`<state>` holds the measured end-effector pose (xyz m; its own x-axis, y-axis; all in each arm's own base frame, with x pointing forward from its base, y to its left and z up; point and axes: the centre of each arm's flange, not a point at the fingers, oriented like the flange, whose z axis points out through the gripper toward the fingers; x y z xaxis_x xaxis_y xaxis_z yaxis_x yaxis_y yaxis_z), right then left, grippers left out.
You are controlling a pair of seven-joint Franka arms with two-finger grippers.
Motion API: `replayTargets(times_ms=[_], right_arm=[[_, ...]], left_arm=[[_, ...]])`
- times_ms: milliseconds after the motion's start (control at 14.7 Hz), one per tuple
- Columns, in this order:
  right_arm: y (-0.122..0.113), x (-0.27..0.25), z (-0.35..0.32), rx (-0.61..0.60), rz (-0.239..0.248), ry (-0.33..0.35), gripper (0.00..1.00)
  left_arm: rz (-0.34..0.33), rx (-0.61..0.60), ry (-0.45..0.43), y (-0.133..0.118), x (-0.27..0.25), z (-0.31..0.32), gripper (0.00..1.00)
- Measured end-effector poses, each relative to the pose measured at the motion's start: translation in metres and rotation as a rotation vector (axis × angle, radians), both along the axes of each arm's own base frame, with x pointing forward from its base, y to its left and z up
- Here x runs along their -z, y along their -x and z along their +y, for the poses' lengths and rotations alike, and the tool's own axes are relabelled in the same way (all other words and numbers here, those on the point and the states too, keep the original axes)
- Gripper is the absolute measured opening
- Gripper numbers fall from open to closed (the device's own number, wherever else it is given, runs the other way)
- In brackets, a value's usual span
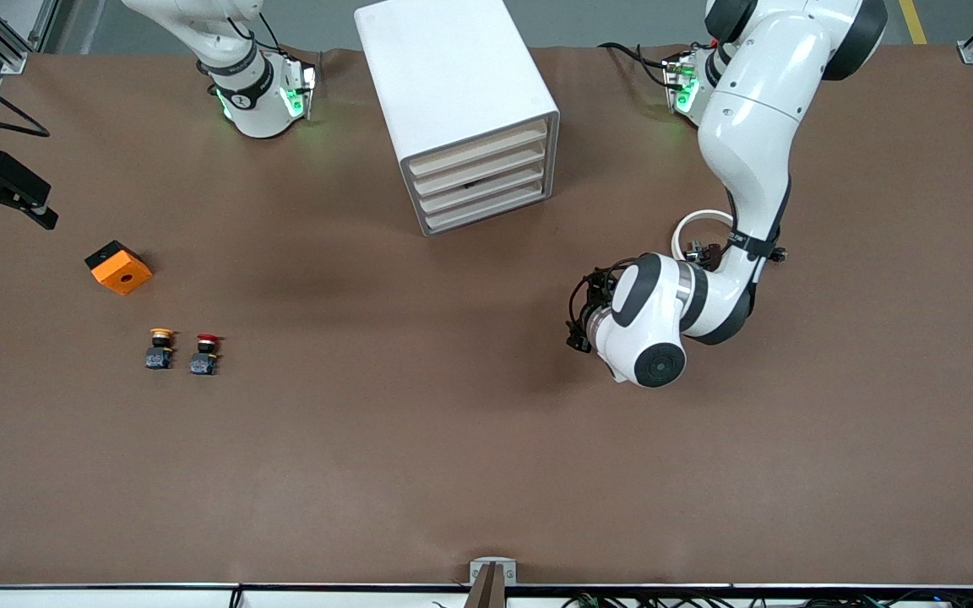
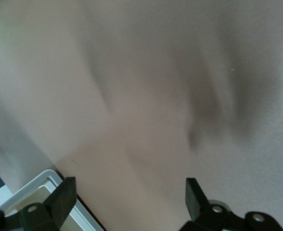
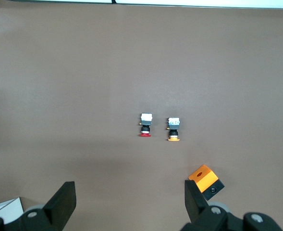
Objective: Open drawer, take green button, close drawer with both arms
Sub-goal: 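Bring the left gripper to the drawer front and grip it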
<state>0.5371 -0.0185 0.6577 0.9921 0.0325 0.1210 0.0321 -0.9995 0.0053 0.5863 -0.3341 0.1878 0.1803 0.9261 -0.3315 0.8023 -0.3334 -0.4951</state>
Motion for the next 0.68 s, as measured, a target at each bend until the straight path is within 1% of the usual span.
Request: replayTargets(times_ms=[136, 272, 476, 680], right_arm=[[0.0, 0.0, 0.0, 0.0, 0.0, 0.0, 1.0], [0.0, 0.0, 0.0, 0.0, 0.0, 0.0, 1.0], [0.0, 0.0, 0.0, 0.0, 0.0, 0.0, 1.0], [0.0, 0.0, 0.0, 0.0, 0.0, 0.0, 1.0]], left_arm=[[0.04, 0.009, -0.021, 0.011, 0.006, -0.009, 1.0], [0.084, -0.013, -0.063, 0.022, 0.008, -0.017, 1.0], [0.156, -0.06, -0.166, 0.044, 0.006, -0.039, 1.0], [0.21, -0.118, -0.251, 0.069, 0.004, -0.068, 1.0]])
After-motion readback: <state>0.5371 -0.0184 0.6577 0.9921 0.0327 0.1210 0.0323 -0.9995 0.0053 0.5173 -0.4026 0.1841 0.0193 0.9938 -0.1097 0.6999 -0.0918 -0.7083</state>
